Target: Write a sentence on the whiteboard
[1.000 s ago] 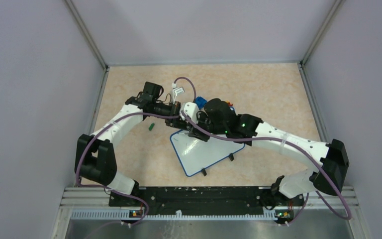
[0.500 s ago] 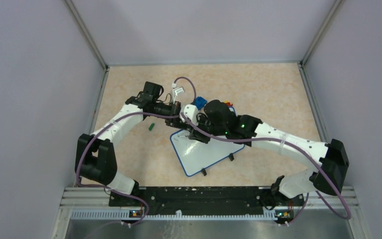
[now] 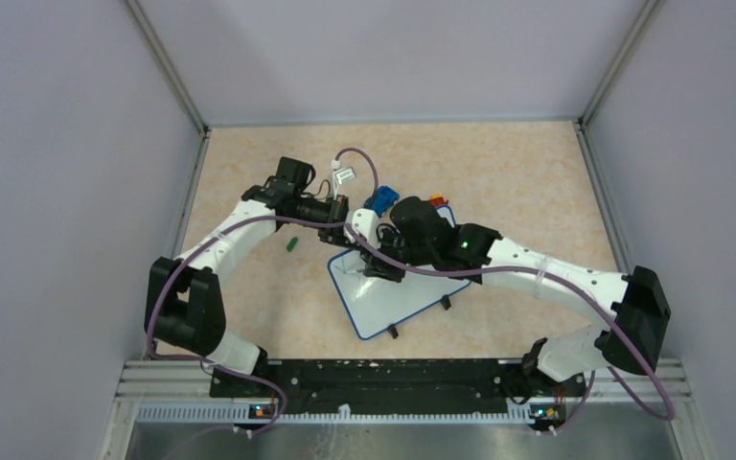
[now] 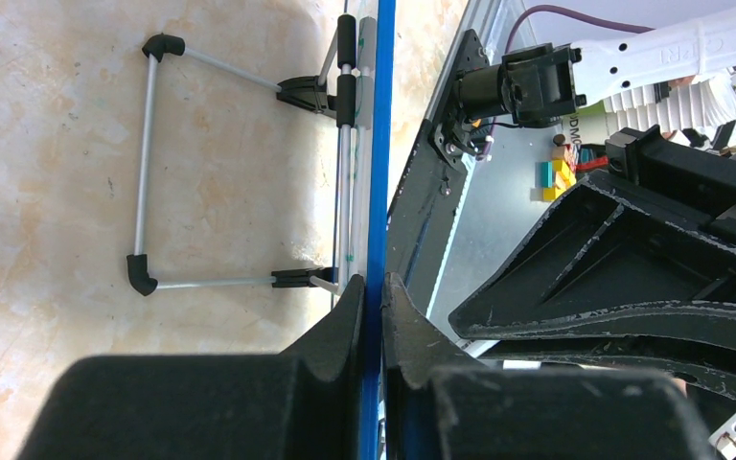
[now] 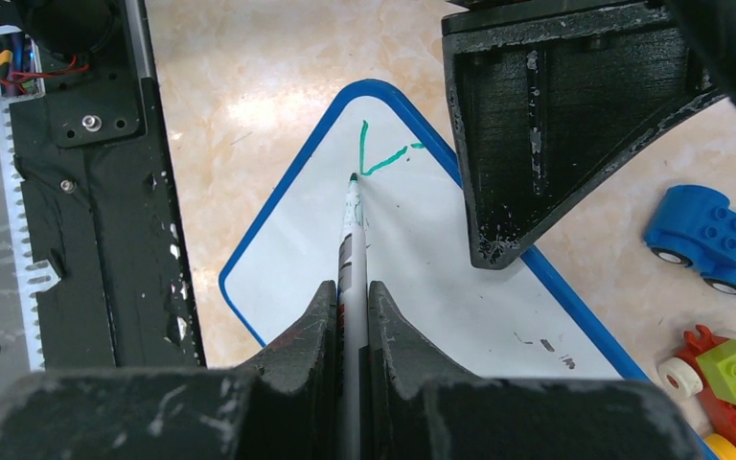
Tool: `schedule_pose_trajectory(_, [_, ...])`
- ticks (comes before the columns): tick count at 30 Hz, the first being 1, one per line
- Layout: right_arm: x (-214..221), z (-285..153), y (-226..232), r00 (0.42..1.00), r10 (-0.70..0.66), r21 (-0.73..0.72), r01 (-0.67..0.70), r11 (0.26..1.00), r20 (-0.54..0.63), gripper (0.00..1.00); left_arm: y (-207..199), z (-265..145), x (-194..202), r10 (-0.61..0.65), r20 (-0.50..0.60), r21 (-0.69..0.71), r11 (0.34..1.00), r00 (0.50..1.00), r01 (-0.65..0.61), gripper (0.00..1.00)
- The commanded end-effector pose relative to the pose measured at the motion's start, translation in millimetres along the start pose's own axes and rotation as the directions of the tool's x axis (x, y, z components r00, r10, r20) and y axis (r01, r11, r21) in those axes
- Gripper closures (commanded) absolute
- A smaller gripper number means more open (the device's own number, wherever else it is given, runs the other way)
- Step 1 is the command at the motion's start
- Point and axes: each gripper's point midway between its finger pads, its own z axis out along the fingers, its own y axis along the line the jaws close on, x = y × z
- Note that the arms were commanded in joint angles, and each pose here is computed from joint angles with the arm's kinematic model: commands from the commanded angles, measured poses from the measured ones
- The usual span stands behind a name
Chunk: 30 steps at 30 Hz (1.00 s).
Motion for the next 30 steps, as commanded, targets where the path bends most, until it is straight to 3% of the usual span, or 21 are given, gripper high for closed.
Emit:
schedule_pose_trajectory(1, [-5.9,3.2,4.9,1.000,-0.023,-0.016,0.023,1.000,0.019,1.00,14.4,5.9,3.6,-0.029,-0.023,-0.056,0.998,0.999,0.028,1.00])
schedule_pose_trajectory(9, [-10.1,-2.7,-1.6,0.999,-0.026,0.023,0.025,0.999,0.024,1.00,15.0,5.4,4.2,-0.028,-0.022,-0.061,0.998,0.999,0.027,1.00])
schedule_pose_trajectory(30, [31.9,-0.9,24.0,0.997,-0.040,-0.082,0.035,0.996,-0.059,1.00,19.0,6.9,4.4,-0.031,-0.026,-0.069,0.997,0.999,0.029,1.00])
